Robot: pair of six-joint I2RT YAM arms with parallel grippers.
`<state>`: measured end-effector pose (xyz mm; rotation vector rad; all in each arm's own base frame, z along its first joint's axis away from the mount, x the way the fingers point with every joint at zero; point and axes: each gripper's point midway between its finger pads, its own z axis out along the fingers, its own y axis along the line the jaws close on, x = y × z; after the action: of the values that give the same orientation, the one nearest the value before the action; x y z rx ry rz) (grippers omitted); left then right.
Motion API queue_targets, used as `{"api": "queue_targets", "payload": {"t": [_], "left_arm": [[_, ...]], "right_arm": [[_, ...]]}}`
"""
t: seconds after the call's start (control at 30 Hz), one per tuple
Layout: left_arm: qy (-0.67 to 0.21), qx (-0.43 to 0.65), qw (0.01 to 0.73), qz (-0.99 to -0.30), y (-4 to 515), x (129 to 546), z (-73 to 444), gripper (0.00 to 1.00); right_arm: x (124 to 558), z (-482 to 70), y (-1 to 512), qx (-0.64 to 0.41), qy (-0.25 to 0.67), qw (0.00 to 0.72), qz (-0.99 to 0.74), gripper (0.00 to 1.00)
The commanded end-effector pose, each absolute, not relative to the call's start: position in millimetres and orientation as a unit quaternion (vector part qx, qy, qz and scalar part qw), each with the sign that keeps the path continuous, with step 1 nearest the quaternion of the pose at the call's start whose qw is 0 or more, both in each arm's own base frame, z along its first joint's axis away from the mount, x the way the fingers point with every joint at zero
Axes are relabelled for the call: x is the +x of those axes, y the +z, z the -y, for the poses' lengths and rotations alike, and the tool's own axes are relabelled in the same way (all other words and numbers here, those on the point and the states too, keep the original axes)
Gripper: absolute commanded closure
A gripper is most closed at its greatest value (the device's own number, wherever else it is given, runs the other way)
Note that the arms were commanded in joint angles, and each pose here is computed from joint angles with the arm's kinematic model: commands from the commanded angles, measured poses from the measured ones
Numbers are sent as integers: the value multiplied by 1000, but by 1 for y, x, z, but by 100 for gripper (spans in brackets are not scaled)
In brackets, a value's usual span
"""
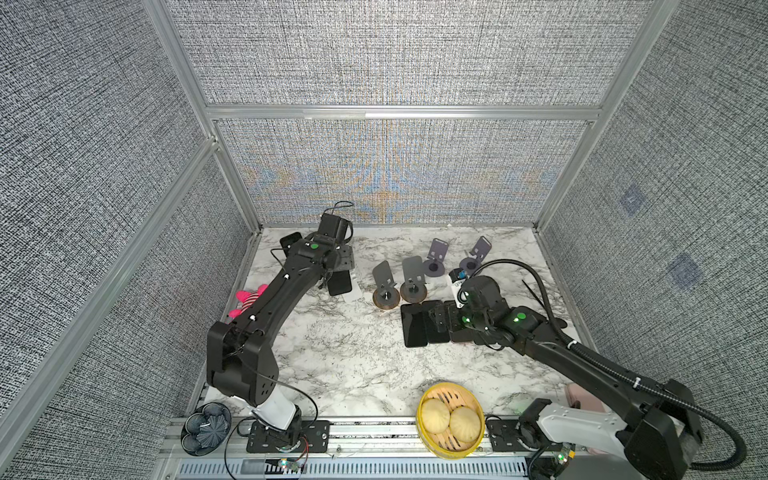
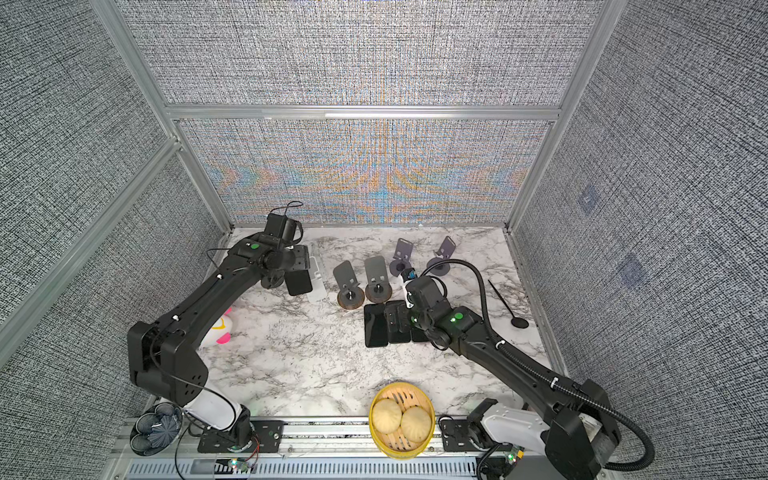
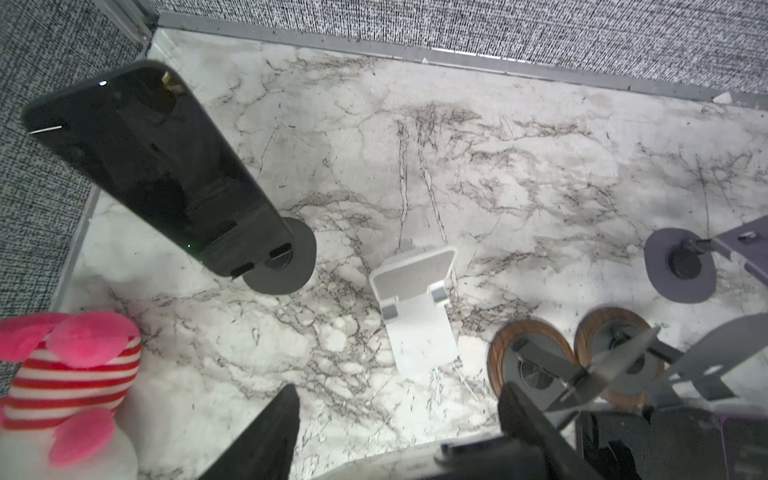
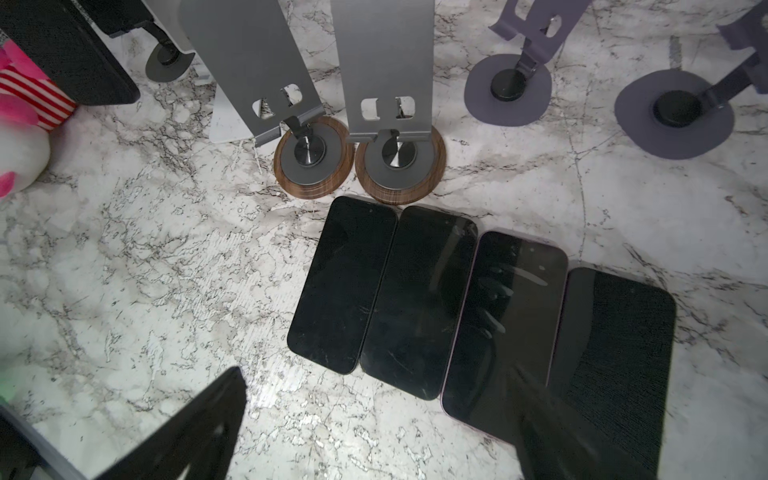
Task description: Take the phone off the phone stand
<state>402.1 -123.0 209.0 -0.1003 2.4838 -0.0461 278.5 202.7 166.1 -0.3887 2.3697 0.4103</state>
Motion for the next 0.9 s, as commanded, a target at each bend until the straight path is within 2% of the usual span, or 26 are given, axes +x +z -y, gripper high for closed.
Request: {"api": "queue_targets", "payload": {"t": [0.0, 0.27, 0.43, 0.63, 0.87], "left_arm": [[-39, -26, 277, -960, 204, 374, 126, 48], [-204, 34, 220, -953, 217, 341, 180, 50], [-274, 50, 196, -940, 223, 335, 205, 52], [-346, 44, 194, -917, 225, 341, 228, 53], [-385, 37, 198, -901, 226, 345, 240, 54]], "right_arm": [[278, -218, 171, -173, 188, 340, -905, 3], [254, -285, 181, -270, 341, 257, -863, 9], [259, -313, 200, -276, 403, 257, -834, 21], [269, -329, 210, -264, 404, 306, -820, 36], [276, -345, 197, -268, 403, 307, -819, 37]]}}
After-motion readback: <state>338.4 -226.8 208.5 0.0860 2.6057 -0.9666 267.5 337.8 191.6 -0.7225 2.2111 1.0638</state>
